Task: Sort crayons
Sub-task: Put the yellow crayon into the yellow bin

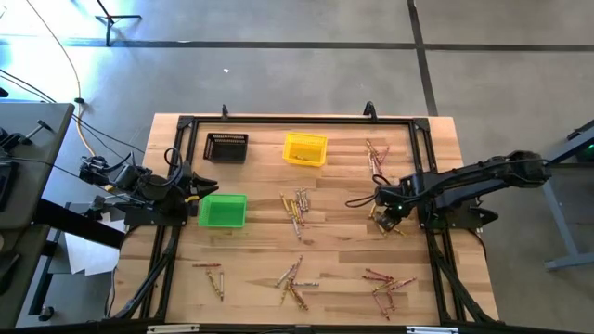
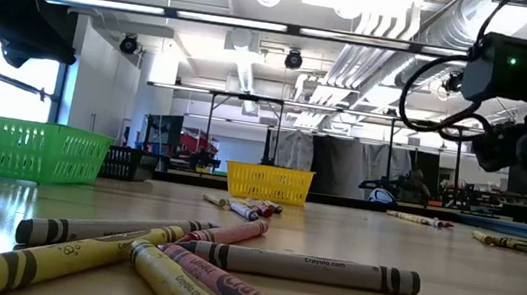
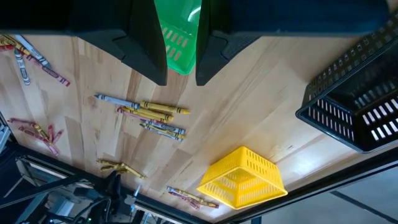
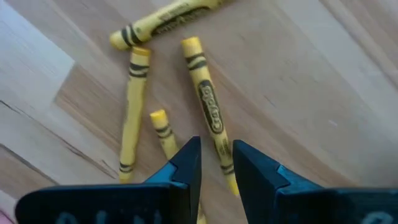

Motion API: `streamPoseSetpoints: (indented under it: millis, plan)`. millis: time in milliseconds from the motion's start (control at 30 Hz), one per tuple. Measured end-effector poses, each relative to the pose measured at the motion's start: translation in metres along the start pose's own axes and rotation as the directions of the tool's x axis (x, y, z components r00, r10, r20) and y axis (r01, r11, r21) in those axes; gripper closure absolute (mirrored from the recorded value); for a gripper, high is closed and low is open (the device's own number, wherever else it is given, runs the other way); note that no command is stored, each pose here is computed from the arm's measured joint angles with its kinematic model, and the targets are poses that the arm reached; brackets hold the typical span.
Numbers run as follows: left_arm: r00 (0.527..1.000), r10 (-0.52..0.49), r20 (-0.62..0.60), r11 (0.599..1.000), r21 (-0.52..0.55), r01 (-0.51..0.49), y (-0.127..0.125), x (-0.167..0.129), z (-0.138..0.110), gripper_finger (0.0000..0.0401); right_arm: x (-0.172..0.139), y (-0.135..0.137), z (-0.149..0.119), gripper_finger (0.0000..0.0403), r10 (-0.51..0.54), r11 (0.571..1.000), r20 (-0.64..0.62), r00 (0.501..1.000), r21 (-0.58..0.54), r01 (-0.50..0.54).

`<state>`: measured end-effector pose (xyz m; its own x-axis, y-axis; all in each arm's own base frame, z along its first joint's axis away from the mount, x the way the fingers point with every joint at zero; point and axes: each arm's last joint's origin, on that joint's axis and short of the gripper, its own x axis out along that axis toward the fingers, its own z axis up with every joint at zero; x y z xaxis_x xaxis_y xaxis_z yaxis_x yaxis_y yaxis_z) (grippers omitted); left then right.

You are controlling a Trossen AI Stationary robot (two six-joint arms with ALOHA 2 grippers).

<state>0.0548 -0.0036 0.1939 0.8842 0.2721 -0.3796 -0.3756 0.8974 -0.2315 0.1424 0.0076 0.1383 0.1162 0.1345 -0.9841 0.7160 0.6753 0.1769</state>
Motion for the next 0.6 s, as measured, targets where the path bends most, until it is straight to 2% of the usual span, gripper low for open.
streamPoseSetpoints:
  millis: [200, 333, 600]
  plan:
    - [1.0, 0.001, 0.0, 1.0, 0.0, -0.001, 0.0, 0.0, 0.0, 0.0327, 0.0102, -0.005, -0.0023, 0.0324, 0.011, 0.998, 0.022, 1.0, -0.063, -0.01]
    - [1.0, 0.0, 0.0, 1.0, 0.0, 0.0, 0.0, 0.0, 0.0, 0.0327, 0.011, -0.0064, -0.0028, 0.0331, -0.005, 0.999, 0.029, 1.0, -0.052, 0.007]
    - [1.0, 0.0, 0.0, 1.0, 0.0, 0.0, 0.0, 0.0, 0.0, 0.0327, 0.0114, -0.0065, -0.003, 0.0394, -0.001, 0.999, 0.024, 1.0, -0.042, 0.002]
